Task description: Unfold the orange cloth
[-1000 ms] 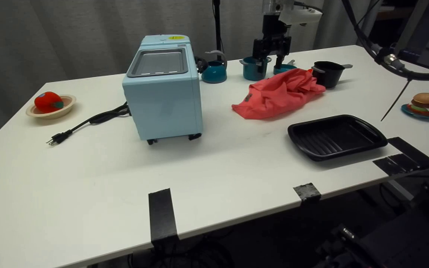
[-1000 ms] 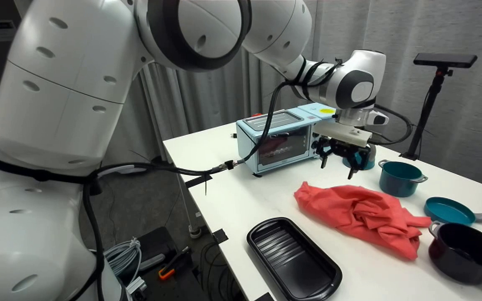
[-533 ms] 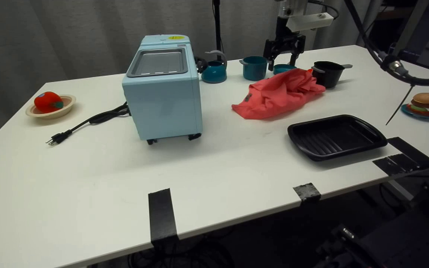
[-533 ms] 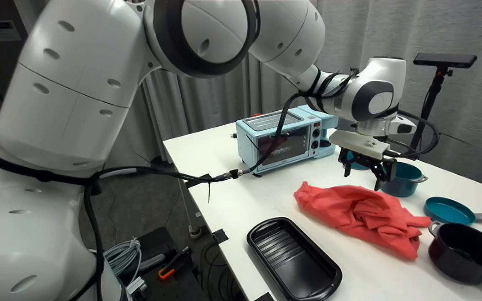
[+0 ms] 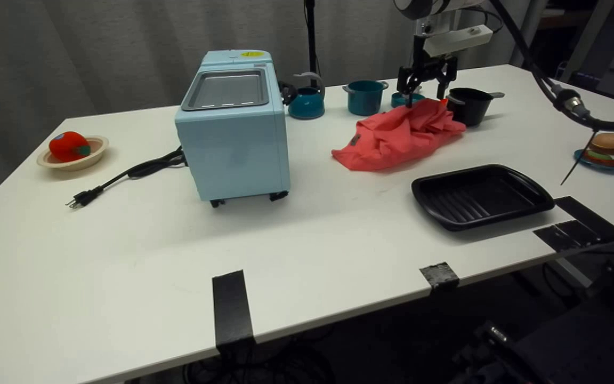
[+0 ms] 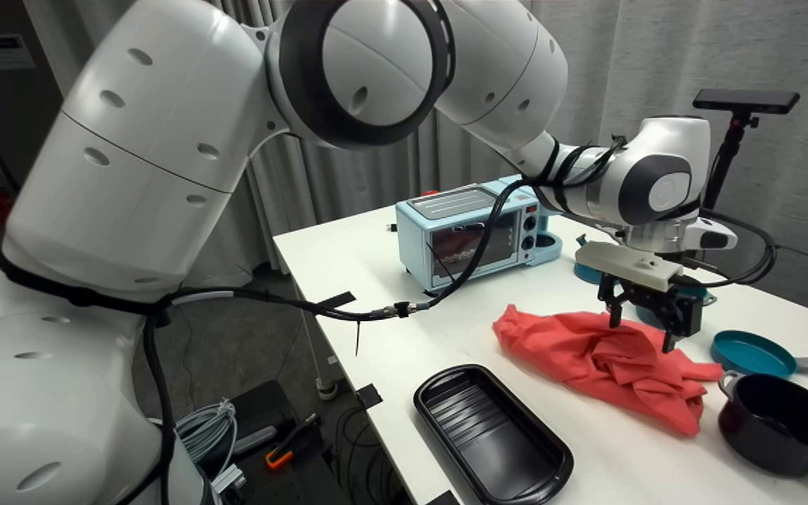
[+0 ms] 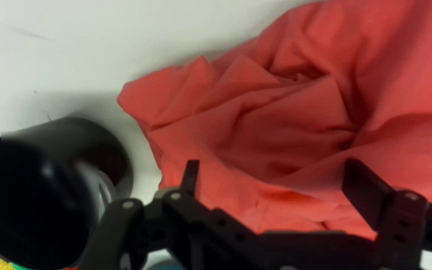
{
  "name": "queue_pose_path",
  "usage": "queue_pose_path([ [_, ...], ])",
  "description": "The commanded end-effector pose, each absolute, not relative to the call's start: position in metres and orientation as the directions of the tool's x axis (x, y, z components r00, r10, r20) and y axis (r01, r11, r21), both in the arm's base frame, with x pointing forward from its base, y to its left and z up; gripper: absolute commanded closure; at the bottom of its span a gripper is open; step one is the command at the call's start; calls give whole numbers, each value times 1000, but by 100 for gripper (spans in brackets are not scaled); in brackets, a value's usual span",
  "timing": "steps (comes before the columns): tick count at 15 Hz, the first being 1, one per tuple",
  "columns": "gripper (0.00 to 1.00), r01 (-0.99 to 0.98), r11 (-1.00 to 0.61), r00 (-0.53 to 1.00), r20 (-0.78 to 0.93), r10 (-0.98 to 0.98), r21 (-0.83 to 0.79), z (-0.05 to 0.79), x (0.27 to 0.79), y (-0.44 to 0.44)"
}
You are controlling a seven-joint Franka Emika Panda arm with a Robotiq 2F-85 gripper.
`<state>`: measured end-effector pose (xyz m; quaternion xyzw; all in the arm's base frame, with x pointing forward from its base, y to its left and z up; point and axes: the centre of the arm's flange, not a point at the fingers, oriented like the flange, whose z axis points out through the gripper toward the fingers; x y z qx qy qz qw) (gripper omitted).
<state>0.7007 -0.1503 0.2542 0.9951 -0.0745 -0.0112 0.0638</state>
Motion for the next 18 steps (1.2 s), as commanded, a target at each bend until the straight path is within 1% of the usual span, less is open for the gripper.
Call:
queue_pose_path([
  [1, 35, -172, -972, 980, -69, -184, 159, 244, 704, -157],
  [3, 51, -177, -971, 977, -93, -193, 159, 240, 703, -158],
  [7, 81, -177, -973, 975, -109, -194, 147, 241, 704, -153],
  [8, 89, -173, -975, 977, -105, -188, 140, 245, 702, -150],
  [9, 96, -160, -979, 981, -93, -172, 125, 251, 700, -143],
  [10, 100, -144, -983, 985, -81, -153, 113, 256, 698, -136],
  [15, 99, 7, -1000, 1000, -23, 7, 20, 288, 677, -73],
  [18, 99, 90, -995, 995, -35, 92, -47, 307, 675, -40],
])
